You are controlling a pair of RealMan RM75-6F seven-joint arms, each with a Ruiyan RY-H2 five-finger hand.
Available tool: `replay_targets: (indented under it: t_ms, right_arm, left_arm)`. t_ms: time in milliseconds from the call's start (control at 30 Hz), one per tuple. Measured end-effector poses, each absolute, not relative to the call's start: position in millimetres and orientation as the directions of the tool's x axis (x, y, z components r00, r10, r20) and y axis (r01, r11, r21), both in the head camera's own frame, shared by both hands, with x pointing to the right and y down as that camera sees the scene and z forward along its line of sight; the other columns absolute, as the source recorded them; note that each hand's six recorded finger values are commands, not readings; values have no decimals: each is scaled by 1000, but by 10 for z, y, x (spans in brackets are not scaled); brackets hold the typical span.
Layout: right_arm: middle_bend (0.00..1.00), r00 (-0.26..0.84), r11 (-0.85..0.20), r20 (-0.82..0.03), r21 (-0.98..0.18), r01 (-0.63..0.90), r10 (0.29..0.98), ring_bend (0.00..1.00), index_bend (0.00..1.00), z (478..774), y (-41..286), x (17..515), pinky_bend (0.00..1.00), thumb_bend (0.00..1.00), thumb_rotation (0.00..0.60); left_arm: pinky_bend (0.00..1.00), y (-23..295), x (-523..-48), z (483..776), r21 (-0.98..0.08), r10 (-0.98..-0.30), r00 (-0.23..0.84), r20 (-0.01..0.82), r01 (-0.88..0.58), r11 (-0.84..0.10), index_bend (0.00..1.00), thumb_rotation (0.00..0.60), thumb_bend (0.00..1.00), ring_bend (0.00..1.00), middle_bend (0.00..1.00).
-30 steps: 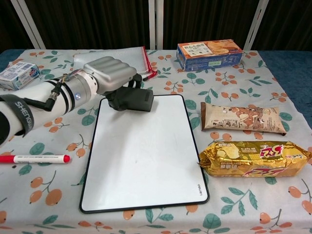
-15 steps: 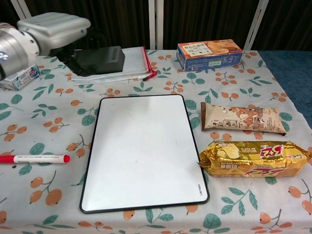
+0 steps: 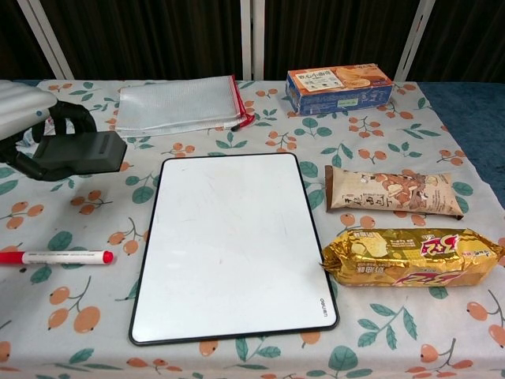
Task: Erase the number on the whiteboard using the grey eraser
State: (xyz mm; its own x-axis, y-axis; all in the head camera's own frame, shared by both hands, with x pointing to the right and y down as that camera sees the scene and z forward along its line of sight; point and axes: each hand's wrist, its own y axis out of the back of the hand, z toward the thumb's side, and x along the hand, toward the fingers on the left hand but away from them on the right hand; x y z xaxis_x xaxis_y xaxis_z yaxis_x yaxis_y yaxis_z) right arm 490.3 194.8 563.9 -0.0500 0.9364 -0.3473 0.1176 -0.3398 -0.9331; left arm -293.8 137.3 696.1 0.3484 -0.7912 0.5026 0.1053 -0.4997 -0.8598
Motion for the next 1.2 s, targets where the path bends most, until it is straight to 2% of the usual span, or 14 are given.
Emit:
replay_targets:
  t_ms: [200,333,533,600,667,733,800,900,1200]
  right_arm:
    - [0,-60,-331,-339,-937,114,939,0,0,5612,1943,4935,0,253,600]
    - [0,-58,-334,-342,-936,114,938,0,0,5616,1952,4930,0,253,600]
    - [0,-57,-351,-358,-930,107,932,0,0,5633,1963,4955,0,254,600]
    - [0,-58,-351,-359,-930,109,932,0,0,5638,1958,4960,0,254,600]
    - [0,-55,-350,-357,-930,110,932,0,0,5641,1952,4953,0,254,600]
    - [0,-50,-346,-353,-932,111,934,0,0,5639,1947,4943,0,254,600]
    - [0,-47,-342,-349,-933,110,936,0,0,5639,1943,4935,0,254,600]
    - [0,-52,-342,-349,-933,109,936,0,0,5638,1943,4940,0,259,600]
    - [0,-48,-342,-349,-933,112,936,0,0,5641,1948,4917,0,261,600]
  left_arm:
    - [511,1446,-3035,7084,-850,-779,347,522,134,-510,650,600,530,613,644]
    - [511,1508,-3058,7191,-822,-743,359,565,161,-547,517,600,509,590,624]
    - [506,1528,-3117,7240,-812,-720,379,581,212,-543,476,600,409,548,575]
    - [477,1541,-3129,7242,-811,-717,382,584,225,-540,434,600,357,492,508]
    - [423,1554,-3147,7253,-804,-710,378,594,235,-547,349,600,299,396,389]
    - [332,1567,-3173,7266,-791,-701,368,611,251,-557,220,600,227,250,224]
    - [274,1571,-3189,7263,-784,-698,359,620,263,-562,166,600,176,182,158]
    - [231,1568,-3228,7248,-776,-702,332,631,266,-572,139,600,116,139,121]
    - [212,1562,-3394,7018,-802,-750,285,597,211,-558,60,600,15,92,48]
